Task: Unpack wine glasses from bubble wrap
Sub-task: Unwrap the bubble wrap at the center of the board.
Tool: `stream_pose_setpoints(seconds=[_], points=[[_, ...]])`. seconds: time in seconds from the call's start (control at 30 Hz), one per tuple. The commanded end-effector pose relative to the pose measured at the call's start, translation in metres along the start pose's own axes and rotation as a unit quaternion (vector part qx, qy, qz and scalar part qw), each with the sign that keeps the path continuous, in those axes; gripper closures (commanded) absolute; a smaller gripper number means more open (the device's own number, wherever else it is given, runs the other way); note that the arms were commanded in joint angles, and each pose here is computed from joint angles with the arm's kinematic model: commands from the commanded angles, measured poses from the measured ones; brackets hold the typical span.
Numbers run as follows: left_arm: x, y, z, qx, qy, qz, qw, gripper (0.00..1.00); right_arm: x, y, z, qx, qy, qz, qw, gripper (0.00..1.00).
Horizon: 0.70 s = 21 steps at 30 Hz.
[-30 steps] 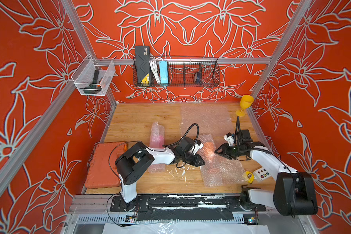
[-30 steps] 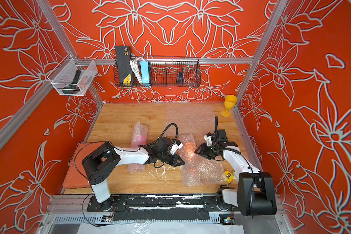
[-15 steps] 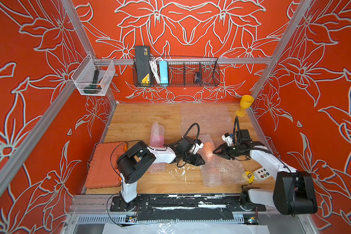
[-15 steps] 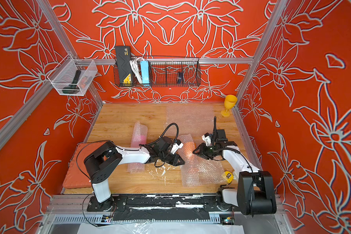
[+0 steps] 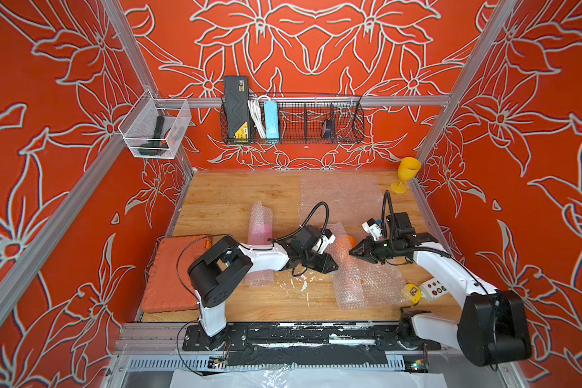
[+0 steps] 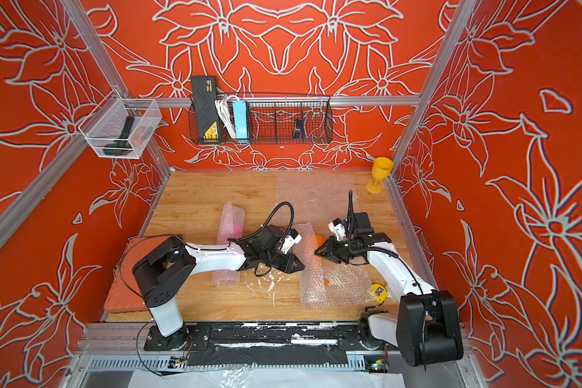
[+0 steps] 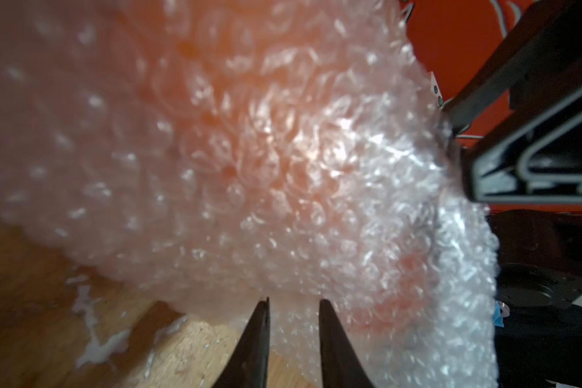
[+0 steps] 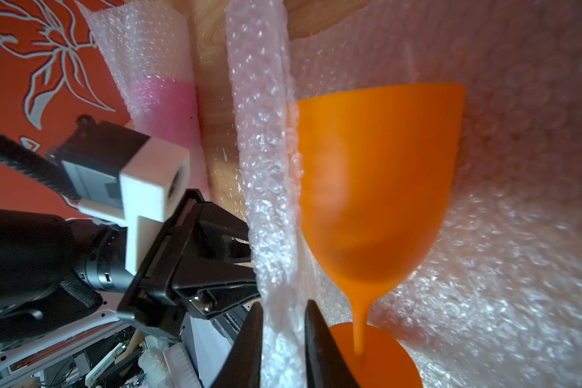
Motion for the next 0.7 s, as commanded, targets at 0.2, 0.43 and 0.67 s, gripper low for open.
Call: stream_pose_setpoints(seconds=[0.2, 0.43, 0.67], points=[[0.024, 0.010, 0.065, 0.008, -0.090, 0.009, 0.996, 0.74, 0.015, 0.041, -0.010, 0.030, -0.011, 0.033, 0.999, 0.76], [0.029, 0.033, 0.123, 0.031, -0.167, 0.031, 0.985, 0.70, 0.015, 0.052, -0.046, 0.019, 0.026, 0.058, 0.998, 0.75], [0.031, 0.028, 0.154, 0.037, -0.203, 0.026, 0.978, 0.68, 0.018, 0.072, -0.083, 0.015, 0.054, 0.088, 0.995, 0.67]])
Point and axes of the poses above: each gripper's point midway between its finger pads, its own z axis back along the fingers, its own y axis along the line the jaws close on, x = y × z, the point moved 2 cm from there along z, back along the fingers, and after that the axes turned 15 degrees about z, right-handed, at the moved point
